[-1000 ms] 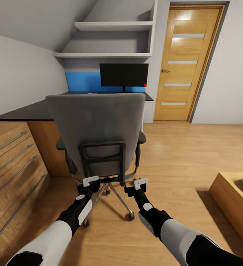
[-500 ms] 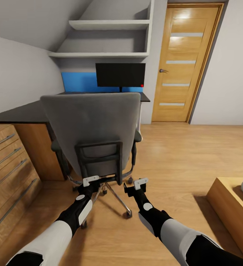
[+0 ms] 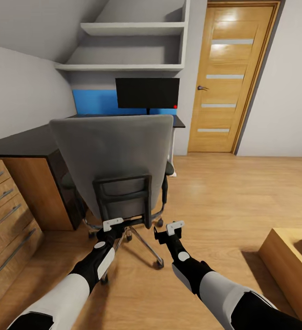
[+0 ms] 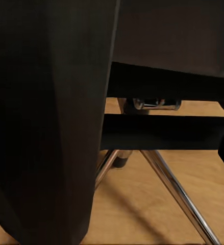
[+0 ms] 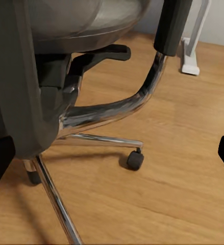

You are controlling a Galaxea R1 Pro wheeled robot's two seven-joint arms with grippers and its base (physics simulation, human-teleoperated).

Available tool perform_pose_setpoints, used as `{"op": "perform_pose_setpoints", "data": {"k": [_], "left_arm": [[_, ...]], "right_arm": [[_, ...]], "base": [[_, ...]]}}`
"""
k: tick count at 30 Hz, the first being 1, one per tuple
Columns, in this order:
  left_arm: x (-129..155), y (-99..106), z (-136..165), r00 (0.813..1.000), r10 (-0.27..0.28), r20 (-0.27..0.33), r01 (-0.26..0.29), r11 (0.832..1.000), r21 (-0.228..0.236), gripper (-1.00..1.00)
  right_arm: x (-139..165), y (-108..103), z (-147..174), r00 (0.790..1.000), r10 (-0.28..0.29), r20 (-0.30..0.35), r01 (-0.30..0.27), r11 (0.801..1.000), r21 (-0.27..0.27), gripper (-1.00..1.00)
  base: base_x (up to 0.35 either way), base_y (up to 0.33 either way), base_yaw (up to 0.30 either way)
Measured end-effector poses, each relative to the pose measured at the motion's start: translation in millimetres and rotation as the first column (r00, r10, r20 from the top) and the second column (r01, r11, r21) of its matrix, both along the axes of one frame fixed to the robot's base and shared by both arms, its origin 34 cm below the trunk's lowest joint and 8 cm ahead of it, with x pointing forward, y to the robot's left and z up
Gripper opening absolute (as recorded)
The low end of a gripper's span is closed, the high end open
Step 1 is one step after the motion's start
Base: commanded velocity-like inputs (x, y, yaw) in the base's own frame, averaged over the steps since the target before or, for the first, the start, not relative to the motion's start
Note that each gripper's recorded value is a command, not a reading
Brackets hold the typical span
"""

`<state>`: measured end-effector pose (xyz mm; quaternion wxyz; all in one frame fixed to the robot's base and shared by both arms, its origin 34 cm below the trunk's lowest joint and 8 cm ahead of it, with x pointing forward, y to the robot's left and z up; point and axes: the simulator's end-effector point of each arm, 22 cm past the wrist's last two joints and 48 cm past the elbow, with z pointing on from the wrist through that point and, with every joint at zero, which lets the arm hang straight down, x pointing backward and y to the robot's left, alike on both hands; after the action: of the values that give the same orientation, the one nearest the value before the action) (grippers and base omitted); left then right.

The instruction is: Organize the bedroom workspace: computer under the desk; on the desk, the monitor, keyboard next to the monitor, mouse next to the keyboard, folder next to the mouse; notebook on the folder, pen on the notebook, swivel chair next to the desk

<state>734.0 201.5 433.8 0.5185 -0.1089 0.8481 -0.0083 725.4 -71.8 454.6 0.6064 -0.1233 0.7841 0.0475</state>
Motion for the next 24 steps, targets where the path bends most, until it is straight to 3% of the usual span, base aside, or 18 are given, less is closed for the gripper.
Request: {"op": "perform_pose_setpoints", "data": {"k": [24], "left_arm": [[-0.1, -0.4, -0.3, 1.000, 0.001, -0.002, -0.001, 1.000, 0.000, 1.00]], "right_arm": [[-6.8, 0.7, -8.6, 1.000, 0.004, -0.014, -0.004, 1.000, -0.004, 1.00]], "base": [[0.159, 0.170, 0.000]]}}
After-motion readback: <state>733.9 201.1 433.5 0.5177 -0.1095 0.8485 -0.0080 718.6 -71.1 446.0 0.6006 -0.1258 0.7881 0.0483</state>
